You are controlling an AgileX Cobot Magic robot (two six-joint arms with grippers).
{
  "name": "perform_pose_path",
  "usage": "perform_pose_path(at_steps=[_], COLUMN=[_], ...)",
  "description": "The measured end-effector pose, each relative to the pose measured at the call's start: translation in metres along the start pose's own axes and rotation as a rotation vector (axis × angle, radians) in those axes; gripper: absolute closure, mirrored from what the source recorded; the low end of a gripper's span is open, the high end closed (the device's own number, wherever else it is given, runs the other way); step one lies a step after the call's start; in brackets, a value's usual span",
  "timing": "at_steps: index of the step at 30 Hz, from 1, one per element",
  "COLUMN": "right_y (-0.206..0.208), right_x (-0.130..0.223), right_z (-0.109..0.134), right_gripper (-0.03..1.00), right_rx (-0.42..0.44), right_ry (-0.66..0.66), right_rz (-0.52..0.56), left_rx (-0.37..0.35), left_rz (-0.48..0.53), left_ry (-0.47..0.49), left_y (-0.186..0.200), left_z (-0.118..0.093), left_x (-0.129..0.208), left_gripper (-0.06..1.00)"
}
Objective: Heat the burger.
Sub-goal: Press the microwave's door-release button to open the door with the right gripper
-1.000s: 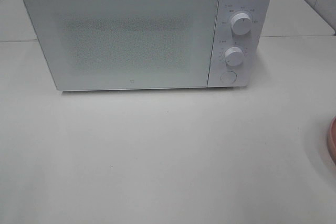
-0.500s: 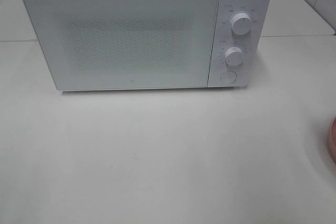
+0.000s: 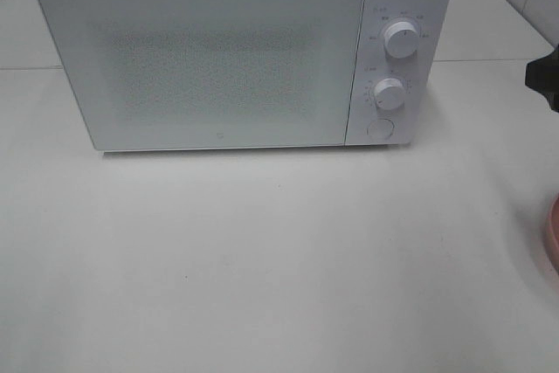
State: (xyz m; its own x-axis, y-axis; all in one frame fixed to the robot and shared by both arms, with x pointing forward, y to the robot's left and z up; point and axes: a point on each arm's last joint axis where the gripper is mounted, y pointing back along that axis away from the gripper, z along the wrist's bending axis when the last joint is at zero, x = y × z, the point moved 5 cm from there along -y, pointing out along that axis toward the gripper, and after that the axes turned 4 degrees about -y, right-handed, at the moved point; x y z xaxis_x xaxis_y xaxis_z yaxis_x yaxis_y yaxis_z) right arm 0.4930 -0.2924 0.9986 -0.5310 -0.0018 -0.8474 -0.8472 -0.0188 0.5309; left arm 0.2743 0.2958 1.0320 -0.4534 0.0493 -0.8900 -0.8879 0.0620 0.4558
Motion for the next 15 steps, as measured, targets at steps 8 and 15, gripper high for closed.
perform_pose_path(at_steps=[8,15], right_y=[-0.027,-0.044], right_x=[0.000,0.008], right_z=[0.006,0.037], right_gripper=[0.17,0.19], right_rx=[-0.022,-0.113], right_ry=[0.011,0.065], right_rz=[-0.031,-0.025], left_rx=[0.000,0.000], left_rz=[0.000,0.000], left_ry=[0.000,0.000], left_y=[0.000,0.000], left_z=[0.000,0.000], left_x=[0.000,0.000], left_gripper=[-0.03,-0.03])
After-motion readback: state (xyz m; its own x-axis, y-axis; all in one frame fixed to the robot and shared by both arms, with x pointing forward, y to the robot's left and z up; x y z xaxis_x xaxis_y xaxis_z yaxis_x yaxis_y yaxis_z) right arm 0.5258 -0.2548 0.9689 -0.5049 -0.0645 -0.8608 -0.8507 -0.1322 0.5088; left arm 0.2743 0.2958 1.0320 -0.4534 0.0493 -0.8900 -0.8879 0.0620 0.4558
